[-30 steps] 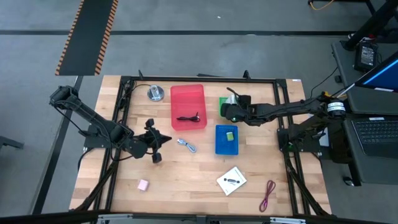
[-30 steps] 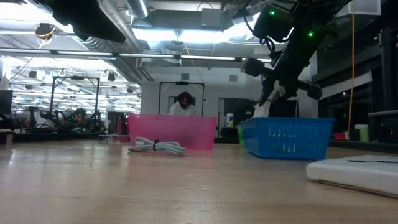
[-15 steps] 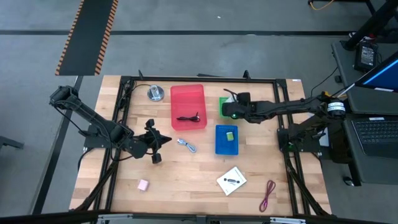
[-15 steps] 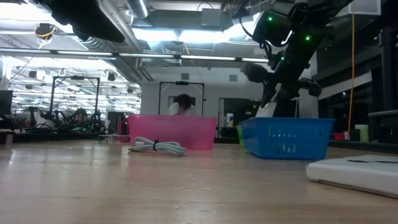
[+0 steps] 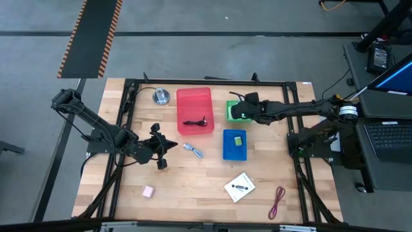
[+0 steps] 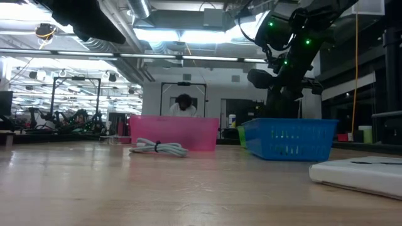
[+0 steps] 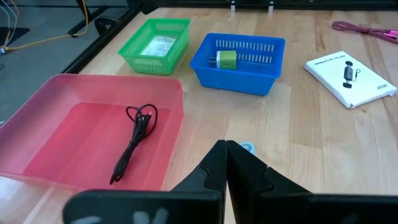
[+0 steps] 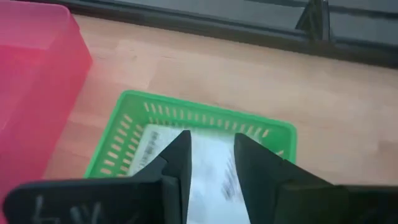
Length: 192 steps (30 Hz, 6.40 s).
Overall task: Pick and place items into bin
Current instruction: Put the card reader box into the green bin
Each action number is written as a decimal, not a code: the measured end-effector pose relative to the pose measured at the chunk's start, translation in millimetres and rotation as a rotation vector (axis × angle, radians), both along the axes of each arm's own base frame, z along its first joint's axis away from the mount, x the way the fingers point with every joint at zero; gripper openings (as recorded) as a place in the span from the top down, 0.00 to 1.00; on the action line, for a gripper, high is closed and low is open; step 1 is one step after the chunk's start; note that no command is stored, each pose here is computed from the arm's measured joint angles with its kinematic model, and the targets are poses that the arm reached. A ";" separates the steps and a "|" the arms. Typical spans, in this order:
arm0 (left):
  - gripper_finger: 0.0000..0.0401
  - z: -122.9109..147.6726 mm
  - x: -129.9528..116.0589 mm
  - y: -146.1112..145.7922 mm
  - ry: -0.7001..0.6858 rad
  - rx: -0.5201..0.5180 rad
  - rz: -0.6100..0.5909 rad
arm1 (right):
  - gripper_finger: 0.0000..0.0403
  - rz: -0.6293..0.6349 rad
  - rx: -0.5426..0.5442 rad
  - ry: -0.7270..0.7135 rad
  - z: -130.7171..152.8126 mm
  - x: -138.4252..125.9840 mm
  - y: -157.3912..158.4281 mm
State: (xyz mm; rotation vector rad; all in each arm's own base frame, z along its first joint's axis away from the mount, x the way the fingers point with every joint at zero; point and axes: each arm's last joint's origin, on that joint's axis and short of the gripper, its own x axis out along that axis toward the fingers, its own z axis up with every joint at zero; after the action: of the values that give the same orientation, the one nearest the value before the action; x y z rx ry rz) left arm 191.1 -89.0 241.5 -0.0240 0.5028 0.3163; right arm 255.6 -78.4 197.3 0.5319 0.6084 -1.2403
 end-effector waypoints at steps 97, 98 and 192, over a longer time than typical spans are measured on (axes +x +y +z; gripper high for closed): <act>0.99 -61.5 177.9 -94.4 0.248 0.343 -0.637 | 1.00 0.881 0.344 0.381 -20.3 -38.4 320.1; 0.99 -61.5 176.9 -96.0 0.248 0.351 -0.631 | 1.00 0.869 0.344 0.384 -22.1 -39.7 319.0; 0.63 -129.5 208.0 -95.1 0.235 0.757 -0.775 | 1.00 0.853 0.447 0.169 -78.5 -25.7 287.2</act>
State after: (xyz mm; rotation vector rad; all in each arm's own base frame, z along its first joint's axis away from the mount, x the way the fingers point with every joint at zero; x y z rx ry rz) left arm 399.2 -184.1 112.0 0.9321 0.5600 -0.2716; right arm 229.9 208.8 118.8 0.4557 1.1229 -0.3342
